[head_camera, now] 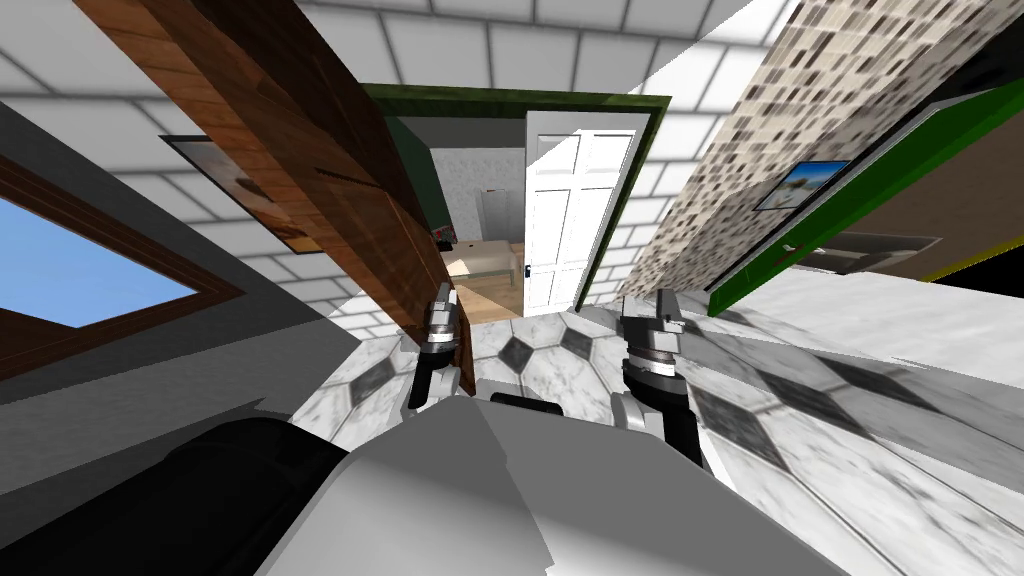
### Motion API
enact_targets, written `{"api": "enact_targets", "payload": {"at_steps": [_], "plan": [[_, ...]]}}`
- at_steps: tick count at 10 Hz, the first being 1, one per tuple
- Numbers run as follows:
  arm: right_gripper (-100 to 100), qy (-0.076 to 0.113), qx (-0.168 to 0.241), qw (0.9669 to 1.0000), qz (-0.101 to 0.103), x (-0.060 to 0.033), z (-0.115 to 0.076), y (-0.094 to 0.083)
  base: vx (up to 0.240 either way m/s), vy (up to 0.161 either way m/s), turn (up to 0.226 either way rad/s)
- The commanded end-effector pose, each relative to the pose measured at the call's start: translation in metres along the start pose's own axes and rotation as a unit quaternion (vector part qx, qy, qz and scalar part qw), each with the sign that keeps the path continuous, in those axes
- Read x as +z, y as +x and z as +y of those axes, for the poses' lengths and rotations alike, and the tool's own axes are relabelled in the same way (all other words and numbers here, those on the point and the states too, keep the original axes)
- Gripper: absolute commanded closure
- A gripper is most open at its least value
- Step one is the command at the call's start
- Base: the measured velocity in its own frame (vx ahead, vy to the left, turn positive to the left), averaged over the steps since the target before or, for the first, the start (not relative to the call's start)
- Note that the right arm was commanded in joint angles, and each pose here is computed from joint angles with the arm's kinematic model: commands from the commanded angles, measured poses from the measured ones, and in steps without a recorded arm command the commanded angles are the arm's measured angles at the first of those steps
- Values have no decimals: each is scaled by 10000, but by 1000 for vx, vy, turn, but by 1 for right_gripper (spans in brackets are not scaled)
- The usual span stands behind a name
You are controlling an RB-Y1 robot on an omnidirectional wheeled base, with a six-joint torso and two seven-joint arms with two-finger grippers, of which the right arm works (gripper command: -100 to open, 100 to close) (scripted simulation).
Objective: Pull the door open
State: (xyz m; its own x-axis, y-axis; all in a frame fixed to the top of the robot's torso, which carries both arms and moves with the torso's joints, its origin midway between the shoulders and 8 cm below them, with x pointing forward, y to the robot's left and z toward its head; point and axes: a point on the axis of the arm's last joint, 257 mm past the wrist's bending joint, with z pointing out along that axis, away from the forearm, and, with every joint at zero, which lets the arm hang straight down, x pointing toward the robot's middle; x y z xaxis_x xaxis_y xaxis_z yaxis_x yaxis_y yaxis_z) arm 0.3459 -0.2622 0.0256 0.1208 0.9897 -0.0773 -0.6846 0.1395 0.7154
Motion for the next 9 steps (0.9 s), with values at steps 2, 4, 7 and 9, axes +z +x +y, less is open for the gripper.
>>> {"api": "enact_targets", "payload": {"at_steps": [2, 4, 7, 9], "plan": [[-100, 117, -9, 9999, 30, -28, -181, 0, 86, -8, 78], [-100, 199, -14, 9998, 48, -49, -302, -2, 77, 8, 45], [-100, 350, -22, 9994, 70, -91, -521, -11, 77, 8, 81], [-100, 452, -29, 9989, 81, -121, -669, -20, 85, -10, 67]]}}
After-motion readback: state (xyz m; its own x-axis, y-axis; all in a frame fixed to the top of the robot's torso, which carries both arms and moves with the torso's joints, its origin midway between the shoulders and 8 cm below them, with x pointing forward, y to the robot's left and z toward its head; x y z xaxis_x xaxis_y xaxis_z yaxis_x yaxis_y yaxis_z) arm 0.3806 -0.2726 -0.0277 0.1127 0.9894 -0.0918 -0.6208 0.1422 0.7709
